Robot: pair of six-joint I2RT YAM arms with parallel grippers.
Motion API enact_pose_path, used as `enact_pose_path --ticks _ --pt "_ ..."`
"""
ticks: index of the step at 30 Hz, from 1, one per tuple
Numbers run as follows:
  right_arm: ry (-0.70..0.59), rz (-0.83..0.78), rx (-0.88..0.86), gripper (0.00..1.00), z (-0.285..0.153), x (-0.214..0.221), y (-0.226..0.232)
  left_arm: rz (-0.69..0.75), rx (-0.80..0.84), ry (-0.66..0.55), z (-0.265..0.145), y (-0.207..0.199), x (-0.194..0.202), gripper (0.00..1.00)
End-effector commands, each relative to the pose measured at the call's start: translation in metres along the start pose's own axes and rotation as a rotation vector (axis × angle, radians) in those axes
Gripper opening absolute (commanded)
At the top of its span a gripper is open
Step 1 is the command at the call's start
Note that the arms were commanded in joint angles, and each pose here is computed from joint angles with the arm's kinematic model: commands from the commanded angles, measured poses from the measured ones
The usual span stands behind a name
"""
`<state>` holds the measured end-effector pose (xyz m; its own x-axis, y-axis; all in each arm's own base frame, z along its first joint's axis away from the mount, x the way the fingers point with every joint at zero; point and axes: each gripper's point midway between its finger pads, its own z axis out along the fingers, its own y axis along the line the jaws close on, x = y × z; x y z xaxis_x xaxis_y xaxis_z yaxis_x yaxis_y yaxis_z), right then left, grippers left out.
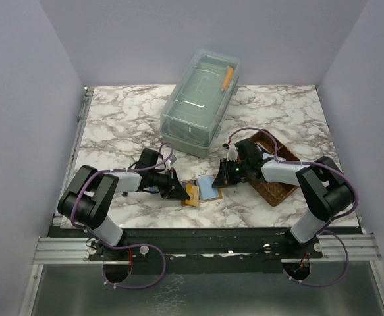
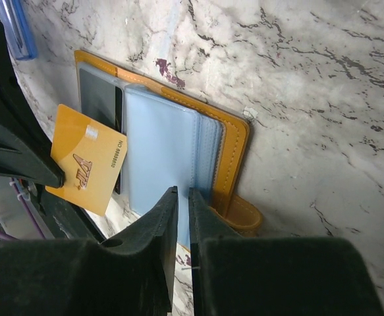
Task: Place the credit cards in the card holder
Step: Insert the credit card into the card holder.
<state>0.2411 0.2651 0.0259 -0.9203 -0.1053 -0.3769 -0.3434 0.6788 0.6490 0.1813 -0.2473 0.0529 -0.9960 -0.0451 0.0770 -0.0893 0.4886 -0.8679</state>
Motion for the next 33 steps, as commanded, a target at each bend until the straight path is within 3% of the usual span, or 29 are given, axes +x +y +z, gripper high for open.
enact_pose_path --ticks 1,13,33 --pt "0.0 -0.02 0.027 0.14 0.007 0.001 -0.009 0.079 0.043 0.002 0.0 -0.011 -0.008 0.0" --pt "-0.013 -0.024 0.079 0.13 -0.001 0.001 -0.014 0.118 0.065 -0.032 -0.007 -0.027 -0.011 0.0" --pt "0.003 -0.012 0.068 0.13 0.001 0.009 -0.016 0.06 0.022 0.001 0.003 -0.004 -0.009 0.0"
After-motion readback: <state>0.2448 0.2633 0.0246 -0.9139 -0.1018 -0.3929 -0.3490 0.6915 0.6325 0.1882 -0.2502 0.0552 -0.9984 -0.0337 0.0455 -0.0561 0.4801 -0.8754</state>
